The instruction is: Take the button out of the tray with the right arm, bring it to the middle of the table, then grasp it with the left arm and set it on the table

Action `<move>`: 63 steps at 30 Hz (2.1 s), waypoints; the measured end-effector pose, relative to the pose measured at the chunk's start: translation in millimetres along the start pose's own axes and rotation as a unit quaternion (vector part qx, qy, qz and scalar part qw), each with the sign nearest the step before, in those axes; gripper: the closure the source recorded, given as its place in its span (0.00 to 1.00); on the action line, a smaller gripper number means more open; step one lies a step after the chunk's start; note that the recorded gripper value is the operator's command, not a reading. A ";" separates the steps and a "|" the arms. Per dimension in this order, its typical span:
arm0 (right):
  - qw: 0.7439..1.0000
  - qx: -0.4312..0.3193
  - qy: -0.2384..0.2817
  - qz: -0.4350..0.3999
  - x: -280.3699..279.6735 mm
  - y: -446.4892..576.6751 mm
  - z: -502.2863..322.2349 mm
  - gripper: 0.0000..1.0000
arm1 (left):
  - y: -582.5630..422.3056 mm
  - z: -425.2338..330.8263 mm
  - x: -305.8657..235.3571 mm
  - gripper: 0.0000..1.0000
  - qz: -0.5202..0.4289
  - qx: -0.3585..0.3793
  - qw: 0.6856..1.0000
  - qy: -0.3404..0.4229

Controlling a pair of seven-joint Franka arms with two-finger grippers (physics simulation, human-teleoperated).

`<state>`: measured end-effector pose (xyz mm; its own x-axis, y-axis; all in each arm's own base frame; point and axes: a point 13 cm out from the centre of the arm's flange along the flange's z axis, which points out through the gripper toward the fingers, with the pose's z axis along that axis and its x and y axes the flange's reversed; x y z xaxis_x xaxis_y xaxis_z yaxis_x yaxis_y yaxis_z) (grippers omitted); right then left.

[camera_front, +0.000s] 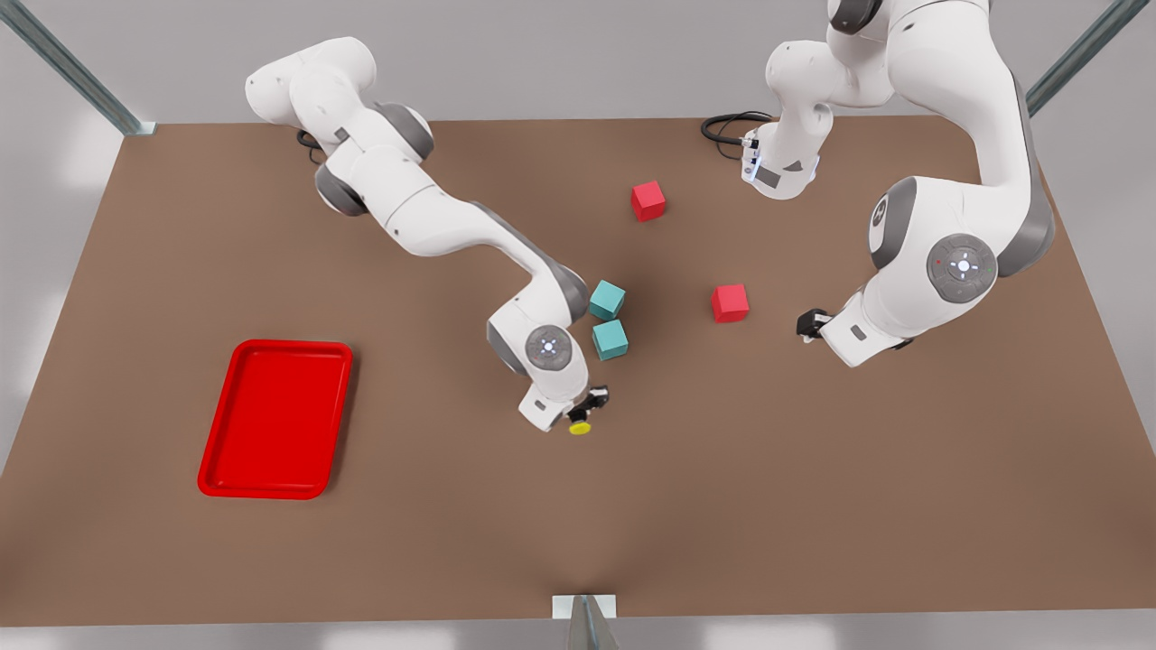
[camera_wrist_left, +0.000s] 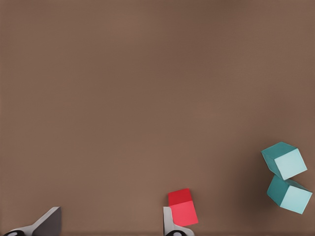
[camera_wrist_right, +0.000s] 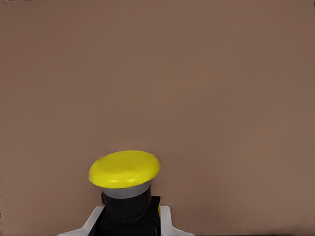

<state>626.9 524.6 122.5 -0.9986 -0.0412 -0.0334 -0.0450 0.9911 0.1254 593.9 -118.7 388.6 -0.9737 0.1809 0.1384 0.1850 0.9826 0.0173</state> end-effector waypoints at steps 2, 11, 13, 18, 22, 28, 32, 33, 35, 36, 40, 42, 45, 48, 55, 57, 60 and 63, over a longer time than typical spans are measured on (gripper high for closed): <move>0.999 0.000 0.000 0.033 0.4 0.3 5.0 0.01 | 0.0 0.9 -0.4 0.00 0.000 0.000 1.000 0.000; 0.981 -0.038 -0.062 0.179 -84.7 -87.1 -177.2 0.00 | -39.4 34.1 -17.6 0.00 0.006 0.000 1.000 0.018; 0.971 0.004 -0.085 0.224 -104.4 -223.1 -286.6 0.00 | -126.5 93.5 -44.4 0.00 0.015 0.010 0.999 0.035; 0.963 0.103 -0.046 0.243 7.1 -397.0 -373.4 0.00 | -307.3 267.6 -63.4 0.00 -0.030 0.057 0.997 0.031; 0.972 0.102 -0.029 0.212 18.3 -423.4 -396.5 0.00 | -364.1 302.5 -106.4 0.00 -0.090 0.110 0.989 -0.042; 0.978 0.106 0.005 0.180 28.3 -467.1 -396.3 0.00 | -390.1 269.8 -158.3 0.00 -0.136 0.148 0.971 -0.127; 0.983 0.109 0.021 0.148 32.9 -471.7 -391.4 0.00 | -382.5 271.7 -154.1 0.00 -0.108 0.099 0.980 -0.134; 0.984 0.112 0.025 0.139 33.5 -471.4 -389.6 0.00 | -378.2 276.2 -151.5 0.00 -0.102 0.083 0.983 -0.131; 0.985 0.119 0.032 0.119 34.1 -468.6 -385.5 0.00 | -372.8 289.4 -143.2 0.00 -0.095 0.059 0.987 -0.116; 0.986 0.121 0.035 0.111 35.0 -468.0 -384.2 0.00 | -374.8 296.7 -137.2 0.00 -0.091 0.049 0.989 -0.109; 0.987 0.125 0.045 0.089 38.1 -470.9 -383.1 0.00 | -372.5 316.3 -125.1 0.00 -0.090 0.027 0.992 -0.088; 0.988 0.125 0.049 0.079 39.3 -471.0 -382.8 0.00 | -381.1 316.3 -123.3 0.00 -0.090 0.030 0.992 -0.085; 0.988 0.125 0.053 0.067 40.7 -471.3 -382.6 0.00 | -383.2 313.0 -127.3 0.00 -0.095 0.033 0.991 -0.086; 0.989 0.125 0.057 0.055 41.6 -470.6 -382.1 0.00 | -384.9 309.7 -137.3 0.00 -0.101 0.039 0.990 -0.094; 0.990 0.124 0.061 0.036 42.7 -469.8 -381.5 0.00 | -379.2 331.5 -137.2 0.00 -0.111 0.033 0.990 -0.085; 0.990 0.123 0.062 0.031 42.7 -469.8 -381.8 0.00 | -379.7 333.5 -136.9 0.00 -0.113 0.033 0.989 -0.085; 0.990 0.122 0.063 0.028 42.8 -471.8 -382.1 0.00 | -379.4 332.5 -138.5 0.00 -0.115 0.035 0.989 -0.087; 0.990 0.121 0.063 0.025 42.6 -473.5 -382.5 0.00 | -379.7 327.1 -144.9 0.00 -0.114 0.039 0.988 -0.096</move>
<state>595.0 5.1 441.0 -0.9957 0.0082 0.0927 -0.0029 0.9929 -0.1190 621.3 -504.1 38.0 -0.9975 -0.0477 -0.0515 -0.0450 0.9976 -0.0521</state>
